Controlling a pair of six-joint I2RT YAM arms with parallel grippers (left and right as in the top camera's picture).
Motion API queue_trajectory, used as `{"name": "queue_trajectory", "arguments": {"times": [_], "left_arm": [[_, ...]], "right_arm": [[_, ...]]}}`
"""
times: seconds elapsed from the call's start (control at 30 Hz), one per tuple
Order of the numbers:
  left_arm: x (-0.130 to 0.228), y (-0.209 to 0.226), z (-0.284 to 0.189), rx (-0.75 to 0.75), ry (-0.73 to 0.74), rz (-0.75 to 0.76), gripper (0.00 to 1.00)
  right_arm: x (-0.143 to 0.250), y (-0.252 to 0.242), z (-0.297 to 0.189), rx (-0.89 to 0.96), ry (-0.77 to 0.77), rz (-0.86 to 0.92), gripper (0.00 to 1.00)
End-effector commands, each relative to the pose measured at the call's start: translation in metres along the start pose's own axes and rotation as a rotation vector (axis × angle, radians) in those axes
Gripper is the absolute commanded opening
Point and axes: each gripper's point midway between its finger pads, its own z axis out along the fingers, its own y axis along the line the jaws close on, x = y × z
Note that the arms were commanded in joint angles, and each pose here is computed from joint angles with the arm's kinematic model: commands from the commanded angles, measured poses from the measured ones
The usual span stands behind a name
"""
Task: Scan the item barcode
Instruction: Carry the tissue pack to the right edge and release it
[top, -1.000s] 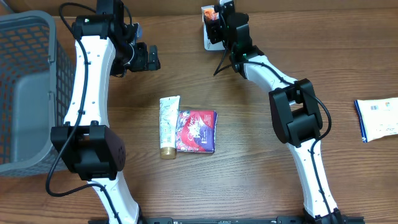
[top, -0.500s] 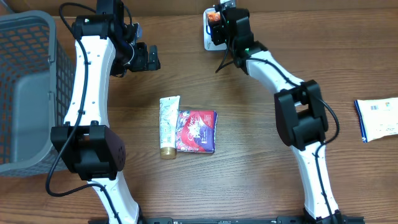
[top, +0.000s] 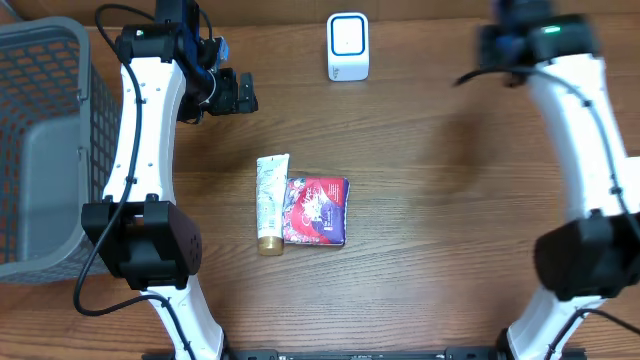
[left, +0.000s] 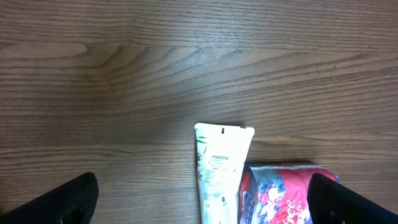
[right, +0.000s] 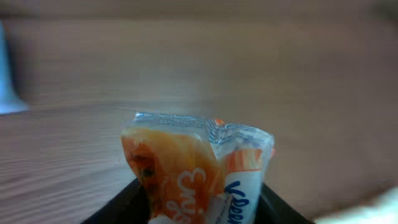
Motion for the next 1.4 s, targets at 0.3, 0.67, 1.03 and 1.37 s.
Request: {"name": "queue_trajectory", "arguments": {"times": [0.3, 0.67, 1.03, 1.37], "left_arm": [[-0.004, 0.001, -0.01, -0.005, -0.031, 0.023, 1.0], [-0.004, 0.001, -0.01, -0.005, -0.031, 0.023, 1.0], [-0.004, 0.001, -0.01, -0.005, -0.031, 0.023, 1.0], [-0.004, 0.001, -0.01, -0.005, -0.031, 0.023, 1.0]], "right_arm": [[0.167, -0.204, 0.138, 0.068, 0.457, 0.58, 0.69], [0.072, -0.229, 0.019, -0.199, 0.138, 0.777, 1.0], [0.037, -0.015, -0.114, -0.533, 0.133, 0.344, 1.0], [0.149, 0.176, -0.099, -1.109, 0.43, 0.026, 1.0]]}}
